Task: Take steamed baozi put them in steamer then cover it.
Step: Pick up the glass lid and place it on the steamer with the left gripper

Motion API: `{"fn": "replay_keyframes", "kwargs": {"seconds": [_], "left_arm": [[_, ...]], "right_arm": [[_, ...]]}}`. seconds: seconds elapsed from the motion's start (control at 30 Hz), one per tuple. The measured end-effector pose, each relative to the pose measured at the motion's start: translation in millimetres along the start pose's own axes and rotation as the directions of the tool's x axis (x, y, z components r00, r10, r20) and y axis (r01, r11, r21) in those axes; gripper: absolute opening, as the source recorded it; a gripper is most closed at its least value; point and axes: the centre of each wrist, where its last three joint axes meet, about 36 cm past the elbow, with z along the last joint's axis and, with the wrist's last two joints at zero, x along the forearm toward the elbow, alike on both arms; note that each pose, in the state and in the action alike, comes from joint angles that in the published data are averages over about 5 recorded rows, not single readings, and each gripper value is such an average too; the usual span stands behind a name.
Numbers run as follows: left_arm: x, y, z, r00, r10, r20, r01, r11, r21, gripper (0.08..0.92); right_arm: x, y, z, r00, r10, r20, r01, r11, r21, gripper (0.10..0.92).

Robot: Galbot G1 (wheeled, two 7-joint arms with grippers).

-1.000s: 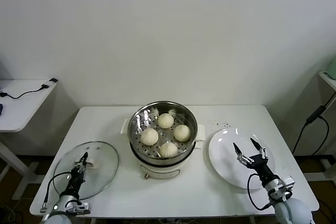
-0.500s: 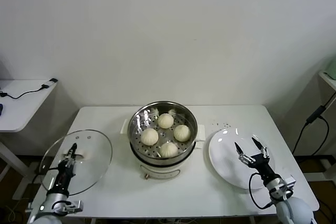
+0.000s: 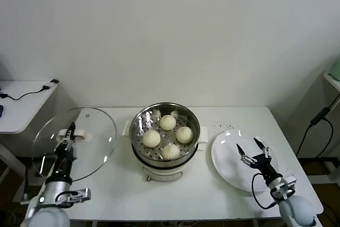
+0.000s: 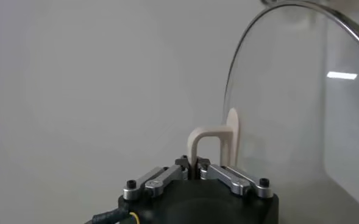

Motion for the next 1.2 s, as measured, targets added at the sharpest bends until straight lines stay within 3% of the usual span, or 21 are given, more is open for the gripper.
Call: {"fn": "replay_keyframes", "kwargs": {"seconds": [0.53,1.2], "left_arm": [[-21,42,-128,0.9975,0.055,0.044,-0.059,0.993,0.099,0.147],[-45,49,-251,0.9918,0.097,0.084,-0.112,0.972,0.208,0.147]], "right_arm": [[-11,-3,9,1.0,0.008,-0.015,-0.008,1.0,0.026,0.823],[-7,-9,13,0.999,0.04,0.0,-0.04,0.999,0.024,0.823]]}}
